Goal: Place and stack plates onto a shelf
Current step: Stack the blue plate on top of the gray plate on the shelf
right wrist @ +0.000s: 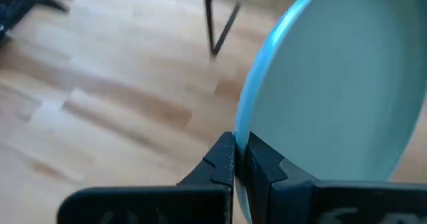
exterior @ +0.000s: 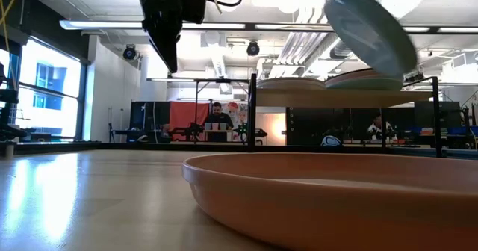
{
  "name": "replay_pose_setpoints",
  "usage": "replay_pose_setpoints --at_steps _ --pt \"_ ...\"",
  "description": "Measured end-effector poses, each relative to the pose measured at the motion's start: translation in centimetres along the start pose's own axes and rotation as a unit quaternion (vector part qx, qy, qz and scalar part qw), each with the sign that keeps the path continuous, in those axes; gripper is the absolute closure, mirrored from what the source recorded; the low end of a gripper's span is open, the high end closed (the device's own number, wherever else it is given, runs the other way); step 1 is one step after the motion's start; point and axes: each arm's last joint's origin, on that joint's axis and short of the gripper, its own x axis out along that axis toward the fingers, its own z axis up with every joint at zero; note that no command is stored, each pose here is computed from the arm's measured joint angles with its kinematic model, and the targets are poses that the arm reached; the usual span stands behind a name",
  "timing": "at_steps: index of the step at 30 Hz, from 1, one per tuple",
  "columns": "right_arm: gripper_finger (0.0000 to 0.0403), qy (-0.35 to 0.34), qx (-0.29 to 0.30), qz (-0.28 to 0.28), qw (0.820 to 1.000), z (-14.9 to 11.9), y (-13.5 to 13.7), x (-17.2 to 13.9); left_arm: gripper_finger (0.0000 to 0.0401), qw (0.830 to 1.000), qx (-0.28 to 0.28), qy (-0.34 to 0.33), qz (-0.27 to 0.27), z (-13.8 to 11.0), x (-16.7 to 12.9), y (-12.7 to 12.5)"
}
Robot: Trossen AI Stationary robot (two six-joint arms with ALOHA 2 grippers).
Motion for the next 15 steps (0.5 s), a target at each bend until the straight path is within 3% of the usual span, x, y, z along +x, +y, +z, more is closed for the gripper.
replay_pose_setpoints --at_steps 9,15 --pt "0.0403 -0.046 -0.100 -0.031 0.993 8.8 -4.5 1.0 0.0311 1.000 -0.001 -0.008 -0.001 0.2 0.0 0.0" --pt "0.0403 -0.051 -0.183 -0.061 0.980 13.0 -7.3 2.0 0.0311 1.000 -0.004 -0.014 -0.001 0.3 0.0 0.1"
